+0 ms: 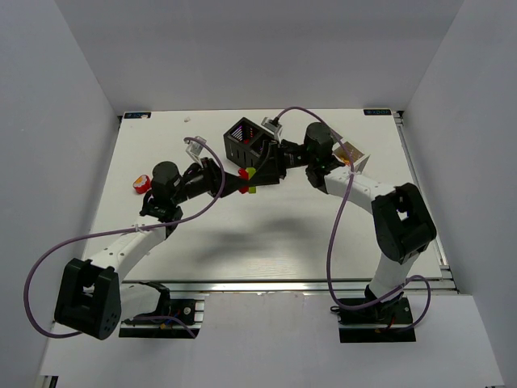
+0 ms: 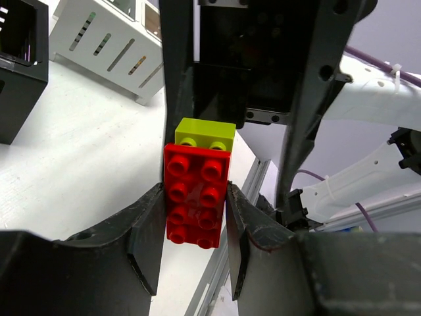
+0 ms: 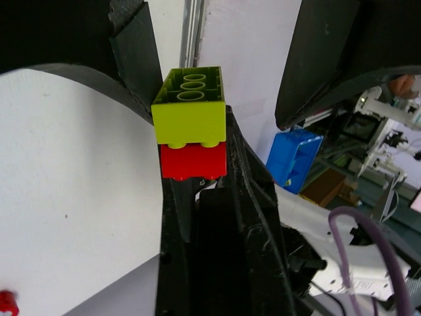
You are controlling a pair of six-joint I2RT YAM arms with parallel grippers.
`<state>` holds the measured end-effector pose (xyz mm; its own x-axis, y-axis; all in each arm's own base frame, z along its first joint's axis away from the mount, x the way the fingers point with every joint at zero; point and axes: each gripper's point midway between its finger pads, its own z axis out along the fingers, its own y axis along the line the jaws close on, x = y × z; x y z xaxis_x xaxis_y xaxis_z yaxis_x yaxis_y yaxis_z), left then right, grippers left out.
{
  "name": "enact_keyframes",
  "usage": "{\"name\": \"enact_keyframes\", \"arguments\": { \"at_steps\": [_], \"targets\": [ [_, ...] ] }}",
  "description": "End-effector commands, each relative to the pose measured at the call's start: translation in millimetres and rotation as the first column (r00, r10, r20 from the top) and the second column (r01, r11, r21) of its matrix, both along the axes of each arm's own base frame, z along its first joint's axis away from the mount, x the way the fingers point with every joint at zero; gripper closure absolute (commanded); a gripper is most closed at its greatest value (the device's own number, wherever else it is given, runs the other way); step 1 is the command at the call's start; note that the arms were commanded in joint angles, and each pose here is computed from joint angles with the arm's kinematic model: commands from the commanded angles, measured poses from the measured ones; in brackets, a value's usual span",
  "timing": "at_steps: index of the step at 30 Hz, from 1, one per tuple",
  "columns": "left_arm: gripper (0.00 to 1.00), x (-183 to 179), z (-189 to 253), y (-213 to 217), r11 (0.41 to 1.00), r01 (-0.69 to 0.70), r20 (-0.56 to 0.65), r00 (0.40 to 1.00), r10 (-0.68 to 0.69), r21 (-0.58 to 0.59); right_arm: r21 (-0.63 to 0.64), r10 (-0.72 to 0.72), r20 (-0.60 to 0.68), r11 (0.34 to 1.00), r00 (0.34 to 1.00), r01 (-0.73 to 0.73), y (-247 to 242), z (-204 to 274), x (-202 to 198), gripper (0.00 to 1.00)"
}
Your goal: Sort the legos into containers by color
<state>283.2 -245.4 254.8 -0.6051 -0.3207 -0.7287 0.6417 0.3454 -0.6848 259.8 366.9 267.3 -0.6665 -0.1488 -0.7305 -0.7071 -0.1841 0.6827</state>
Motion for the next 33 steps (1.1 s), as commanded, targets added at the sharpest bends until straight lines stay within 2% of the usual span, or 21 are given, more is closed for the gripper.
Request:
{"name": "enact_keyframes", "arguments": {
  "at_steps": [1,5,11,27,33],
  "targets": [
    [1.00,-8,14,-2,0.999,0.031,0.053,0.998,-0.030,-0.019,0.078,0.077,0.100,0.993,0.992,-0.085,-7,18,-14,0.28],
    [1.00,-6,15,-2,0.999,0.034,0.059,0.998,-0.033,-0.008,0.075,0.098,0.114,0.992,0.989,-0.106,-12,18,-16,0.29],
    [1.00,-4,18,-3,0.999,0.041,0.066,0.997,-0.041,-0.004,0.074,0.093,0.122,0.992,0.988,-0.103,-13,18,-13,0.37],
    [1.00,-7,18,-2,0.999,0.046,0.072,0.996,-0.048,0.020,0.060,0.073,0.124,0.995,0.990,-0.081,-15,13,-7,0.47],
    [1.00,-8,19,-2,0.999,0.049,0.078,0.996,-0.051,0.022,0.058,0.062,0.128,0.996,0.990,-0.070,-17,12,-4,0.44]
  ]
}}
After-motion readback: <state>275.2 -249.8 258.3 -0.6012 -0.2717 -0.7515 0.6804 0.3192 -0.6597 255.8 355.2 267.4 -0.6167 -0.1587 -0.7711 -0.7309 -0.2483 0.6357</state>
